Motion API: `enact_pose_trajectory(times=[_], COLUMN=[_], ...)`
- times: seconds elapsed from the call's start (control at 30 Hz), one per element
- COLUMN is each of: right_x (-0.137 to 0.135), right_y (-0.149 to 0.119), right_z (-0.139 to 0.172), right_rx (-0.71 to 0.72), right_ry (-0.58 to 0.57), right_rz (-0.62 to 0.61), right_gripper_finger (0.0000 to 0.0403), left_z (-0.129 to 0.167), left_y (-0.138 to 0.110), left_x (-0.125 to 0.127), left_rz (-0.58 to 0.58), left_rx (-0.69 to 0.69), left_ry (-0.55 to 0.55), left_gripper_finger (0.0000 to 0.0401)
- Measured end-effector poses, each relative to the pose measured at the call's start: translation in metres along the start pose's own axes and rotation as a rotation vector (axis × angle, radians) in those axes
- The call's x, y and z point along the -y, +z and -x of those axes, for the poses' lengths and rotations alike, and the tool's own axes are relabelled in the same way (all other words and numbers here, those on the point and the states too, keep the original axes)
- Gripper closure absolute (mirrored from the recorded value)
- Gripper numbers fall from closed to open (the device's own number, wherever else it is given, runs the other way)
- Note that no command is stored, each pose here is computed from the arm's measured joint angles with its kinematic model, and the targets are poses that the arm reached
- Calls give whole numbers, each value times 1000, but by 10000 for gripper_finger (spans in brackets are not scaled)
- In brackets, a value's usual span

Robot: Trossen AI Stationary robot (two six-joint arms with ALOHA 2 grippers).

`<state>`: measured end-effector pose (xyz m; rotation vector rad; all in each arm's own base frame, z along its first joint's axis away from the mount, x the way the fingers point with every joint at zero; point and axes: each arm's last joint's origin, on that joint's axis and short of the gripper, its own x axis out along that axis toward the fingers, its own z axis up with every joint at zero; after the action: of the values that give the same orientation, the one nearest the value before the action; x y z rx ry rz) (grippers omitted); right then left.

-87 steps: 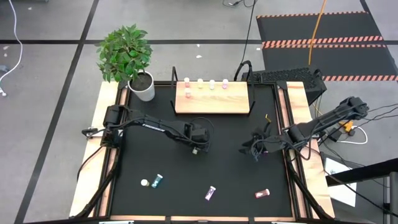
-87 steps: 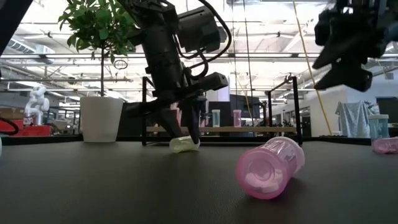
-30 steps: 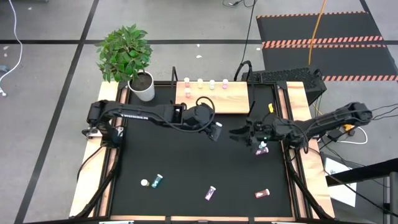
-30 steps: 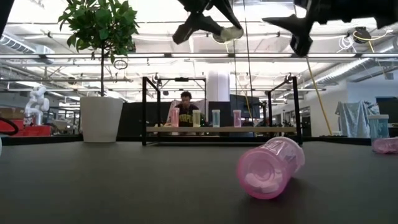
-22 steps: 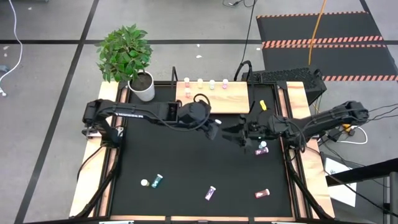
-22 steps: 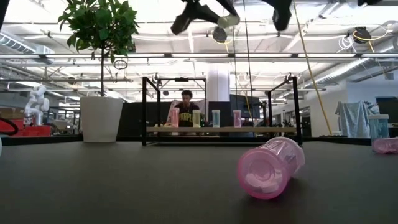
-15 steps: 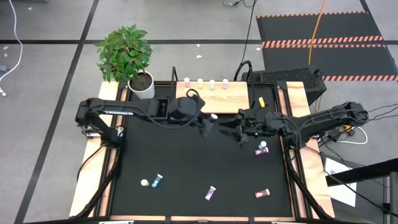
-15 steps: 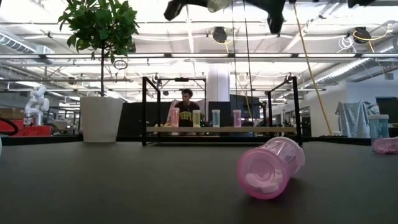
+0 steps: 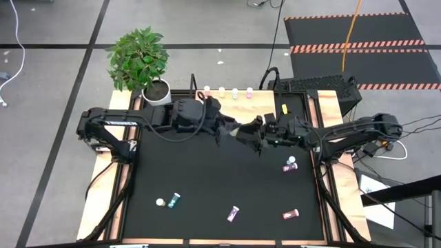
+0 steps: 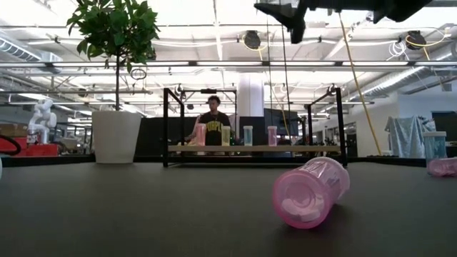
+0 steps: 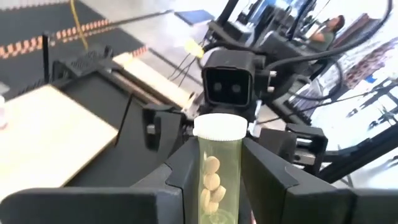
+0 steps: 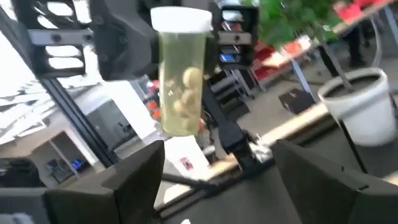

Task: Pick and place medicine bottles onto shelf by color
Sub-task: Put the right yellow pill bottle on the shelf aligned with the other yellow pill bottle

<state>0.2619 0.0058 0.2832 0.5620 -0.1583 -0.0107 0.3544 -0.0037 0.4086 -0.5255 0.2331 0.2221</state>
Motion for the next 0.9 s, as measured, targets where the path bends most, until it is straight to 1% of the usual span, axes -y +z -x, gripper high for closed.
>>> enact_pose_trajectory(times=[0.17,0.27,0.37,0.57,0.7,0.9], right_x=[-8,-10,-11,-8,-8,-6], right_y=[10,15,17,17,17,18], right_z=[-8,-11,-11,-12,-12,-12], right_rx=[39,44,53,43,39,32], right_ry=[86,87,85,72,73,86], right_rz=[86,142,167,161,164,154], right_gripper_finger=[117,129,145,199,234,269], left_z=[0,0,0,0,0,-5], left_y=[3,3,4,4,4,2], left_x=[2,2,2,2,2,1], left_rz=[-32,-33,-33,-33,-57,-106], left_rx=[32,34,34,36,37,38], left_ry=[-23,-24,-23,-23,-23,-16], left_gripper_finger=[293,293,293,293,293,293])
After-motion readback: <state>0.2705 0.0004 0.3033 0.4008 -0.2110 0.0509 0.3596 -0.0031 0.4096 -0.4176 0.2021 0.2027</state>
